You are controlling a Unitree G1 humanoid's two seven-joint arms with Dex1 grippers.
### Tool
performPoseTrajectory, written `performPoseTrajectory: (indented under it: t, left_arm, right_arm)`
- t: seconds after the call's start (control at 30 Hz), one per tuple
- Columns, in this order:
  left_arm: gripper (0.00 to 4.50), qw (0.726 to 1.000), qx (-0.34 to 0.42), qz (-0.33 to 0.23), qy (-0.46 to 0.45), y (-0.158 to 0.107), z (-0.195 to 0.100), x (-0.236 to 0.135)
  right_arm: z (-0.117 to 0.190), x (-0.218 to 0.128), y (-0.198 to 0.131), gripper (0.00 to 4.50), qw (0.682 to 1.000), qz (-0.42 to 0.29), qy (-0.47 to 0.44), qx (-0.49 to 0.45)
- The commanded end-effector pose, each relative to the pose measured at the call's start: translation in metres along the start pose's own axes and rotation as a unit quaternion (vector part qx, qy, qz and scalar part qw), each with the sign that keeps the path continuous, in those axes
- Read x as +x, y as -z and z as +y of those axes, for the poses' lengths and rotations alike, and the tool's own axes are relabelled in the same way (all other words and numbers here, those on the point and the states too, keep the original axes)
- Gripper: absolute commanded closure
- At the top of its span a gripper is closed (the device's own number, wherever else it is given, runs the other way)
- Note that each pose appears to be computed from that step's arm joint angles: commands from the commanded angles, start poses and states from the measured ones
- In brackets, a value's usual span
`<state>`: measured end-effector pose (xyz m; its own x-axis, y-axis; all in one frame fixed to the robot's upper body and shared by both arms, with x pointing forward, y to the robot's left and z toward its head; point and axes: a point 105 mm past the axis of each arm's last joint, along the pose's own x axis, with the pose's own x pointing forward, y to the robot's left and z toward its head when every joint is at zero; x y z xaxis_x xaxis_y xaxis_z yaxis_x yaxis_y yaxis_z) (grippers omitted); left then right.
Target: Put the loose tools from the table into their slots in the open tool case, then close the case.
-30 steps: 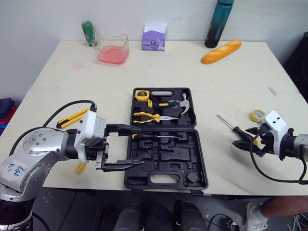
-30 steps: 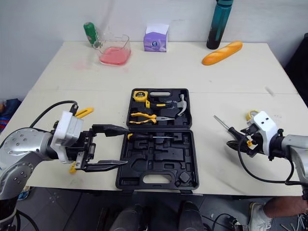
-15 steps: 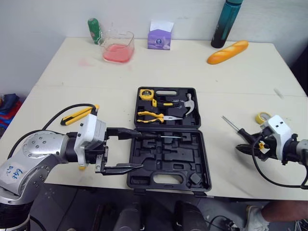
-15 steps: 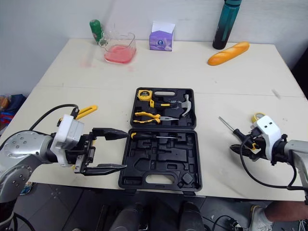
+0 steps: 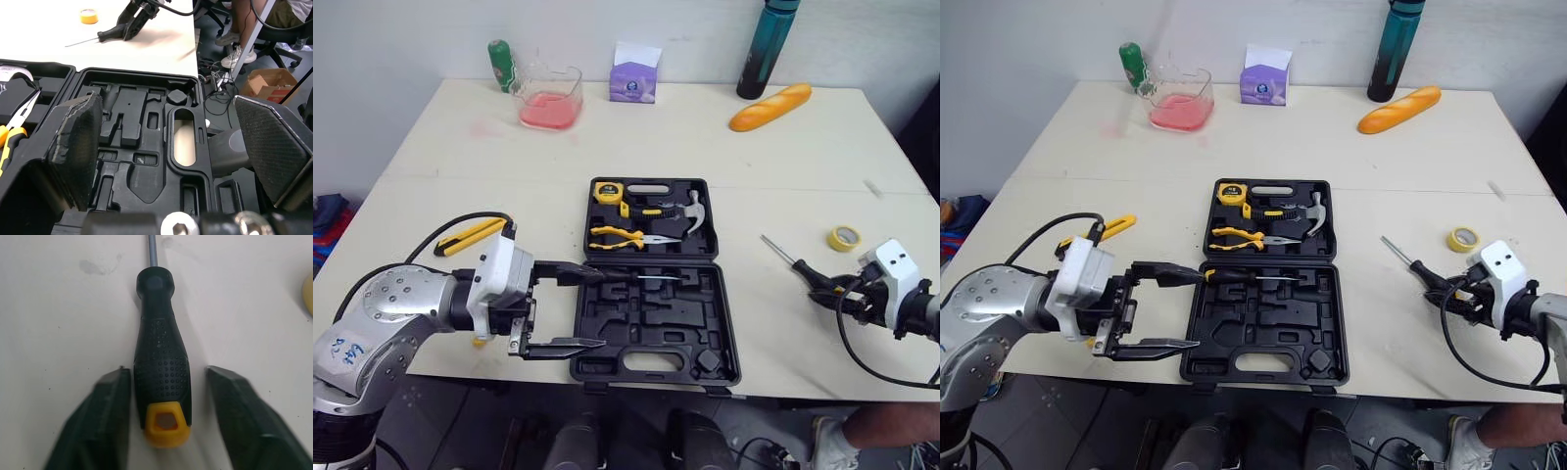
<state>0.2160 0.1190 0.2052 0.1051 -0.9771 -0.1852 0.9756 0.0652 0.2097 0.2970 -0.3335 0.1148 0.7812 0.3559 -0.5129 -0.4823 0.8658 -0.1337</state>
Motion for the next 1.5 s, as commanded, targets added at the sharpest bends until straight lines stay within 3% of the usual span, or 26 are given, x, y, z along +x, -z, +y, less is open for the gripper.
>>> performPoseTrajectory:
  t: [0.03,0.23,0.4,0.53,0.7,0.83,1.03,1.23,1.5]
  left_arm:
    - [0.0,1.0,0.016,-0.002,0.003,-0.004,0.0,0.0]
    - [0.0,1.0,0.016,-0.007,-0.002,-0.002,0.001,0.001]
    - [0.0,1.0,0.008,-0.013,-0.005,-0.001,0.003,-0.002]
    - [0.0,1.0,0.018,-0.006,-0.012,0.001,0.006,-0.01]
    - [0.0,0.999,0.032,0.002,-0.03,0.011,0.007,-0.015]
    - [0.0,0.999,0.021,0.009,-0.042,0.019,0.004,-0.019]
    - [0.0,0.995,0.0,0.026,-0.093,0.03,0.007,-0.034]
    - [0.0,0.993,-0.023,0.041,-0.112,0.039,-0.003,-0.042]
    - [0.0,0.988,-0.014,0.053,-0.148,0.043,-0.003,-0.048]
  right_arm:
    - [-0.007,-0.003,0.011,3.57,1.0,0.011,0.014,0.008]
    - [-0.01,-0.004,0.0,3.56,0.999,-0.023,0.015,-0.02]
    - [0.001,-0.007,-0.044,3.56,0.992,-0.077,-0.015,-0.094]
    - [0.037,-0.008,-0.103,3.56,0.979,-0.112,-0.113,-0.131]
    - [0.08,-0.006,-0.136,3.56,0.949,-0.067,-0.214,-0.221]
    - [0.104,-0.003,-0.145,3.56,0.934,-0.035,-0.263,-0.238]
    - [0.167,0.002,-0.143,3.56,0.889,0.011,-0.39,-0.238]
    - [0.183,0.03,-0.132,3.56,0.879,0.034,-0.369,-0.299]
    - [0.178,0.049,-0.134,3.56,0.88,0.039,-0.322,-0.346]
